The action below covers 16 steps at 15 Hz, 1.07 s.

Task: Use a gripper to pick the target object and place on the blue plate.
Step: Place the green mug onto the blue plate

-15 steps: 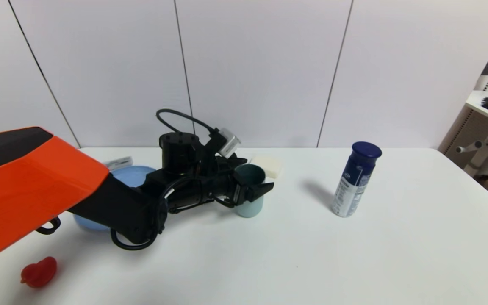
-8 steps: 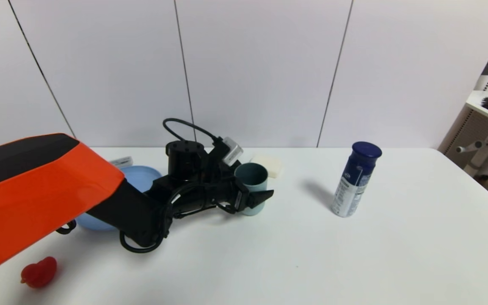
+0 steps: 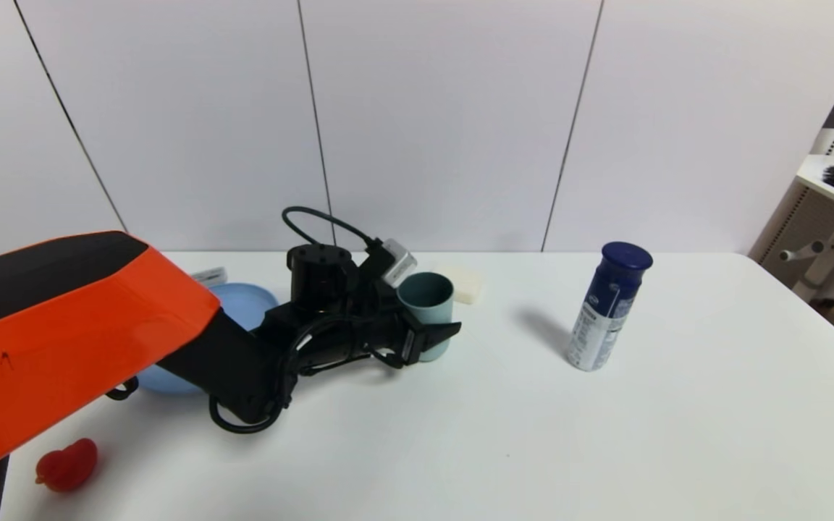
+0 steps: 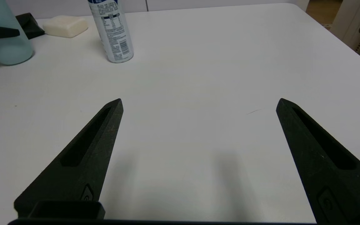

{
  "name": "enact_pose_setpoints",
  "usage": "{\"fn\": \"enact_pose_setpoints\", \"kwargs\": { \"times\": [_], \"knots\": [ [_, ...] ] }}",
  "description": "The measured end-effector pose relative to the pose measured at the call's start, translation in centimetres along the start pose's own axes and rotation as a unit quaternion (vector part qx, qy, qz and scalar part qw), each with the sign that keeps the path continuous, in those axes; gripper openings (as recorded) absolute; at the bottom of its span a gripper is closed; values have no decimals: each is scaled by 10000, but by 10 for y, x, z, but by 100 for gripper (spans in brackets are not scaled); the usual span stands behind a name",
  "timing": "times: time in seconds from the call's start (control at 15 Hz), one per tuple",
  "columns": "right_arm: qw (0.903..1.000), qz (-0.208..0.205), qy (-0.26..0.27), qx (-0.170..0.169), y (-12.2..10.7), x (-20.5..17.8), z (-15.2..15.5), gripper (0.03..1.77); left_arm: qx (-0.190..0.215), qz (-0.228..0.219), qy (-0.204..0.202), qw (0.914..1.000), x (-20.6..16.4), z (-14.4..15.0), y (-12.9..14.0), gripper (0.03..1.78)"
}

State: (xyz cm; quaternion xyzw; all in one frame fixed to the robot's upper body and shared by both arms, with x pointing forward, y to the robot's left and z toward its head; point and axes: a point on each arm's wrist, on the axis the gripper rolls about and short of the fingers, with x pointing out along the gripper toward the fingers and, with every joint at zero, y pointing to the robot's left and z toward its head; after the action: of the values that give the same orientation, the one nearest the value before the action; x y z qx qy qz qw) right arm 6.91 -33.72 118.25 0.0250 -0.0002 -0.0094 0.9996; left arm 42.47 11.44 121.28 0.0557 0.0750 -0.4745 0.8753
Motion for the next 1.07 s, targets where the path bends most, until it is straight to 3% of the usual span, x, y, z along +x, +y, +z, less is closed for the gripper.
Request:
{"fn": "enact_pose_setpoints", "kwargs": {
  "times": [0.27, 0.47, 0.6, 0.73, 0.93, 1.07],
  "knots": [
    [10000, 2, 0, 0, 0, 0, 0, 169, 138, 274, -340, 9989, -16, 29, 3, 118],
    [10000, 0, 0, -2, 0, 0, 0, 169, 231, 1172, -511, 9915, -54, 63, 20, 118],
    [10000, 0, 2, 2, 0, 0, 0, 169, 307, 2028, -411, 9779, -103, 80, 48, 118],
    [10000, -2, 0, 0, 0, 0, 0, 169, 284, 2818, -159, 9589, -158, 87, 72, 118],
    [10000, 0, 0, 0, 0, 0, 0, 169, -75, 3642, 340, 9307, -218, 65, 82, 118],
    [10000, 0, 0, 0, 0, 0, 0, 169, -232, 3865, 513, 9206, -235, 49, 80, 118]
  ]
}}
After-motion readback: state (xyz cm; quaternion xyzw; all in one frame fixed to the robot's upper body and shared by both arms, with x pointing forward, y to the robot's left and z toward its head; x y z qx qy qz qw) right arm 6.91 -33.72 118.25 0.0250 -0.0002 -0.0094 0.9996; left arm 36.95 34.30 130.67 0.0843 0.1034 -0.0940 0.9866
